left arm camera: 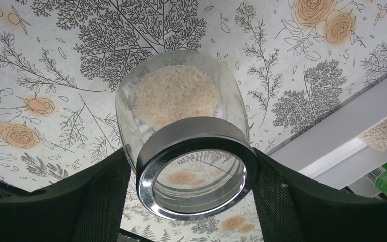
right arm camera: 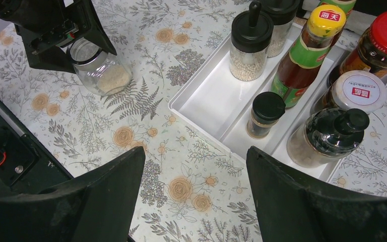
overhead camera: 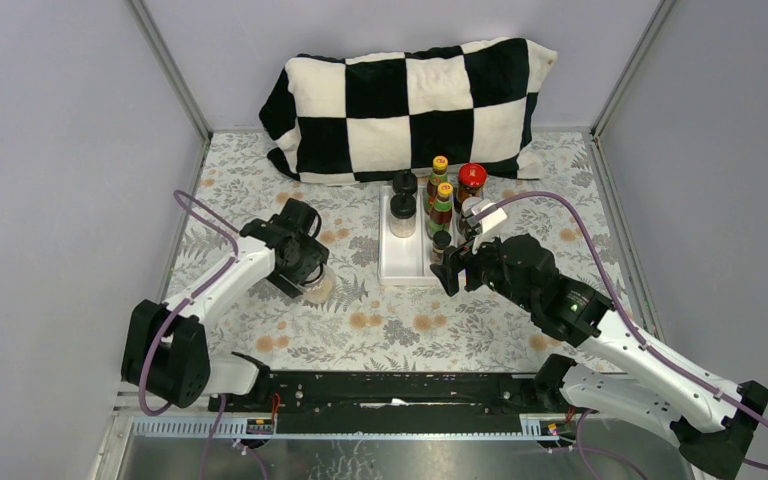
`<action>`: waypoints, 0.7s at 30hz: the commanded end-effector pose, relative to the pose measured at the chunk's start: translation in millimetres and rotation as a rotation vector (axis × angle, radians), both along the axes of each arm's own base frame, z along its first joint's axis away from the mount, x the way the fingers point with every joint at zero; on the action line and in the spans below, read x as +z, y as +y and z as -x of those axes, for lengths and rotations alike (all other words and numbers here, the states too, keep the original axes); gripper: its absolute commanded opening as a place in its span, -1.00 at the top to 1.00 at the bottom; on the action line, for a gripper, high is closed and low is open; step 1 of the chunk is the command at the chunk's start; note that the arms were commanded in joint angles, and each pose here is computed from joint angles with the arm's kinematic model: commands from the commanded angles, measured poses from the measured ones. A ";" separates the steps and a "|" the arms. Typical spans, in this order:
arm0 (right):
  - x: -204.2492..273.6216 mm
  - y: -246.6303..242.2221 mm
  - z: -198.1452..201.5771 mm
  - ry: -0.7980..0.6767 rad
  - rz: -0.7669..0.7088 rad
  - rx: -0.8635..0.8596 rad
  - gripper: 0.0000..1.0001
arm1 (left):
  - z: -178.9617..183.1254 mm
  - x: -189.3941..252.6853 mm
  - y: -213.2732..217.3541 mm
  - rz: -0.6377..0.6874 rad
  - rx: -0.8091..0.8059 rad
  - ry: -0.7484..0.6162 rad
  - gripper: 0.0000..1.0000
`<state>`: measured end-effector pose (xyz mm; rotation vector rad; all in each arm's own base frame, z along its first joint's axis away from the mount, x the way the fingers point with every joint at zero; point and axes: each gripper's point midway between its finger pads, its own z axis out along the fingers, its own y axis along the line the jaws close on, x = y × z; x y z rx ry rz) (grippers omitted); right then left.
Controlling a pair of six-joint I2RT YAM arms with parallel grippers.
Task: Organize the condiment bottles
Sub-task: Pick up the bottle from the center of the board.
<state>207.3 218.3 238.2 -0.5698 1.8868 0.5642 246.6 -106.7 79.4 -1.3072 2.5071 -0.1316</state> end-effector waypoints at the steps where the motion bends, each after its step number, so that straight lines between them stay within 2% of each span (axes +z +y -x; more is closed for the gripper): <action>1: 12.1 6.9 -1.4 -0.025 -0.039 0.009 -0.61 | 18.5 -17.2 2.7 0.001 -0.002 0.070 -0.43; 9: 6.9 7.0 -1.2 -0.017 -0.032 0.010 -0.60 | 25.7 -8.9 0.0 0.037 0.057 0.089 -0.48; 14: 5.3 7.2 -0.5 -0.013 -0.030 0.014 -0.61 | 14.1 9.7 -4.3 0.055 0.015 0.020 -0.77; 17: 4.0 8.6 -0.6 -0.011 -0.031 0.017 -0.62 | 24.1 14.9 -4.6 0.069 0.017 0.045 -0.96; 21: 1.6 12.0 -0.2 0.001 -0.032 0.027 -0.64 | 36.7 19.7 -12.5 0.125 -0.021 0.068 -0.98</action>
